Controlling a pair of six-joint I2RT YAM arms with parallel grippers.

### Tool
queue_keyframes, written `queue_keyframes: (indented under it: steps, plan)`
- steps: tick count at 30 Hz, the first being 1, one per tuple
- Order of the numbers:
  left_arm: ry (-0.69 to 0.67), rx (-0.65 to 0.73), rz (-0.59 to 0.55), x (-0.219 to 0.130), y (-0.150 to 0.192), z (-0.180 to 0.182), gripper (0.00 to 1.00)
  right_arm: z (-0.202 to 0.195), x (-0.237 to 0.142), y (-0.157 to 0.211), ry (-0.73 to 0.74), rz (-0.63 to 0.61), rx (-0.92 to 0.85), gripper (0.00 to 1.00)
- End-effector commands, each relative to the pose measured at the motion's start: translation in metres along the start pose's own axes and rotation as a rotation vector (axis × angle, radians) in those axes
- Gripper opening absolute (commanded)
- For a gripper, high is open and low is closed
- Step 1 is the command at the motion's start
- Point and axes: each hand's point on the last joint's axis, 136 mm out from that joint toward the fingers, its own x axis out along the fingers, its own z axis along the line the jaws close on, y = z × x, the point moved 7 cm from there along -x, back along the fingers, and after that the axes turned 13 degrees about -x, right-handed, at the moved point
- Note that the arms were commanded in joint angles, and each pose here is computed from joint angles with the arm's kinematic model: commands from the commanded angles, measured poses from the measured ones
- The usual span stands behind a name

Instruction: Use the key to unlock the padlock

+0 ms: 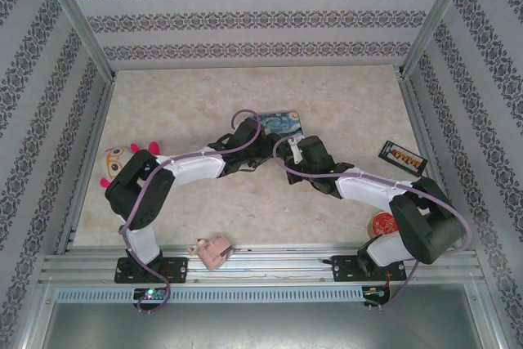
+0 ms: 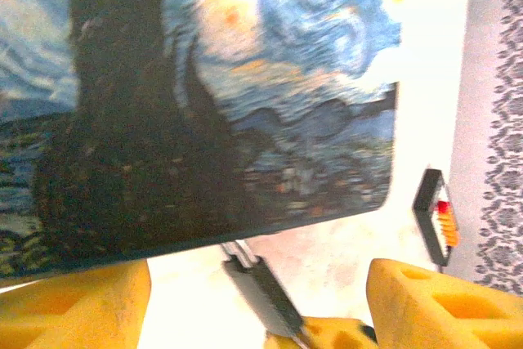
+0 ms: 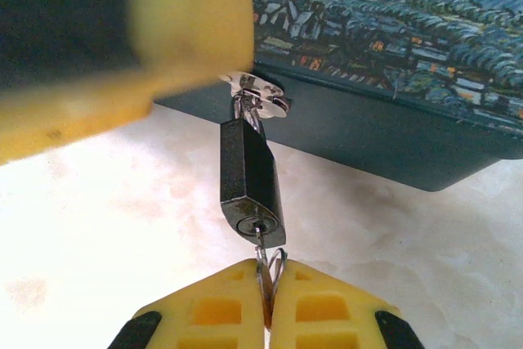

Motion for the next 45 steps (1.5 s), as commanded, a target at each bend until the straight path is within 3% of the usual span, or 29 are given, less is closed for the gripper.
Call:
queue_keyframes:
  steps: [1, 7, 16, 21, 28, 45]
  plan:
    - [0.072, 0.001, -0.034, -0.010, -0.004, -0.019, 0.69, 0.003, -0.003, -0.017, 0.001, -0.070, -0.015, 0.06]
    - [0.027, -0.031, 0.064, 0.014, 0.005, -0.013, 0.63, 0.004, -0.003, -0.017, -0.001, -0.067, -0.021, 0.06]
    - [-0.008, -0.028, 0.094, 0.028, 0.008, -0.008, 0.52, 0.008, 0.002, -0.018, -0.001, -0.067, -0.037, 0.06]
    - [-0.012, -0.035, 0.109, 0.029, 0.010, -0.005, 0.40, 0.011, 0.007, -0.020, -0.011, -0.066, -0.040, 0.06]
    - [-0.009, -0.035, 0.146, 0.024, 0.016, -0.005, 0.37, 0.014, 0.011, -0.027, -0.001, -0.082, -0.041, 0.06]
    - [0.024, -0.048, 0.194, 0.020, 0.020, -0.014, 0.04, 0.014, 0.020, -0.035, 0.027, -0.180, 0.047, 0.00]
